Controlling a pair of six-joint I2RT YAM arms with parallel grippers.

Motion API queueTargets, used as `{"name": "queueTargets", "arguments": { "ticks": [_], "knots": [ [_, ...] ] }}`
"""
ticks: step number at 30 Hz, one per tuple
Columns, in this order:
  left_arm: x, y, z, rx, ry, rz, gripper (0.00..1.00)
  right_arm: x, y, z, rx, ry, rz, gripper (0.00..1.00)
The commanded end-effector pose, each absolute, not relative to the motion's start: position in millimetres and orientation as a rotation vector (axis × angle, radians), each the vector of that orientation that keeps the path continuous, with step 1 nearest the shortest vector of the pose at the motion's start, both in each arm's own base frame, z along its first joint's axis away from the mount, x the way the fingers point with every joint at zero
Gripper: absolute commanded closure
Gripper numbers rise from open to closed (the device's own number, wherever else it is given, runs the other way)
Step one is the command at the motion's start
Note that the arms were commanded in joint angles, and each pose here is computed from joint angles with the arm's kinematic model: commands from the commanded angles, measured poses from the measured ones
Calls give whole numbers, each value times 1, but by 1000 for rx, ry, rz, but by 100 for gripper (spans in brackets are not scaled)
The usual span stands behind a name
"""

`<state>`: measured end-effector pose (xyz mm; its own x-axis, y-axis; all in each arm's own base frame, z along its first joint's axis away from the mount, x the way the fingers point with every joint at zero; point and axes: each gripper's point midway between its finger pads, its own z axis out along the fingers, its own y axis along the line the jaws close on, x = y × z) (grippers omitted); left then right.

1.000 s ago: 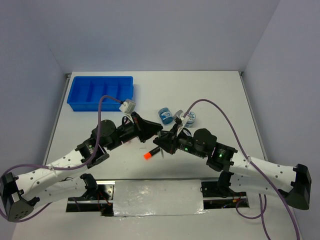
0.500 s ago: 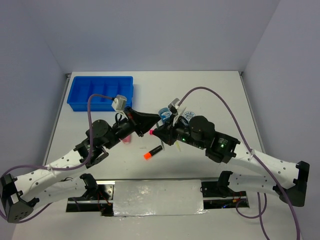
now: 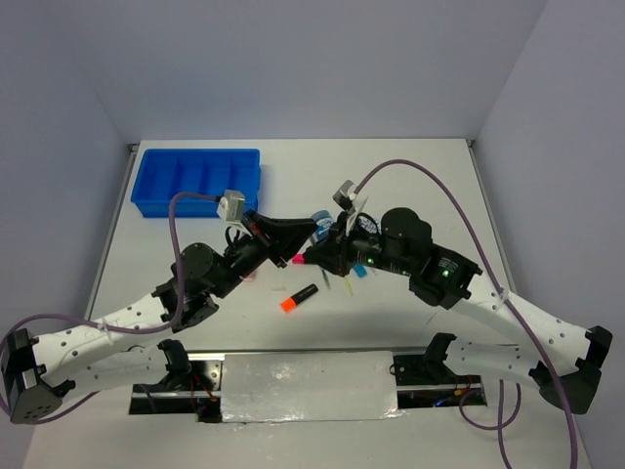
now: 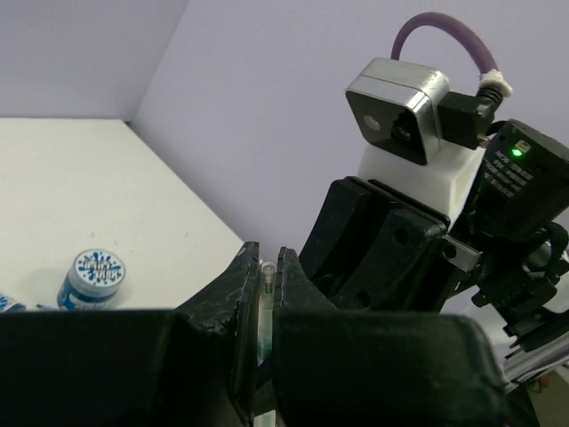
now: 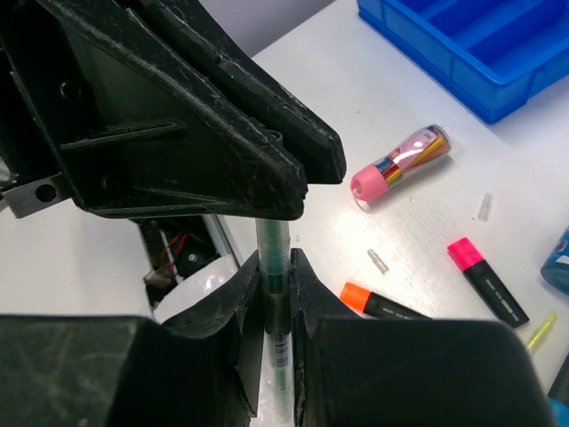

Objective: Sort the stationery into containers
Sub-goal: Close the pen cap on the pen.

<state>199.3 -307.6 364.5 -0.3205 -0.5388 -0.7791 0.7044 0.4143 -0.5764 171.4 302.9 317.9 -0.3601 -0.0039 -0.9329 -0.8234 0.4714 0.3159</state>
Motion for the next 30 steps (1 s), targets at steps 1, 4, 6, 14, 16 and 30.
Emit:
{"name": "queueTargets", "arguments": {
  "ticks": [1,4,6,14,16,30],
  "knots": [
    [148,-339,253,461,1773,-1271,100,189,276,506,-464,1156,1107,100],
    [145,-337,250,468,1778,-1268,100,189,274,515,-466,1130,1116,100],
    [144,-335,252,469,1777,-1267,100,185,277,511,-501,1128,1134,100],
    [175,-307,277,297,1767,-1073,67,167,306,426,-696,1249,1197,100],
    [179,-303,283,276,1752,-1056,68,160,312,412,-731,1271,1215,100],
    [206,-288,299,169,1734,-892,100,150,326,343,-866,1391,1209,56]
  ]
}}
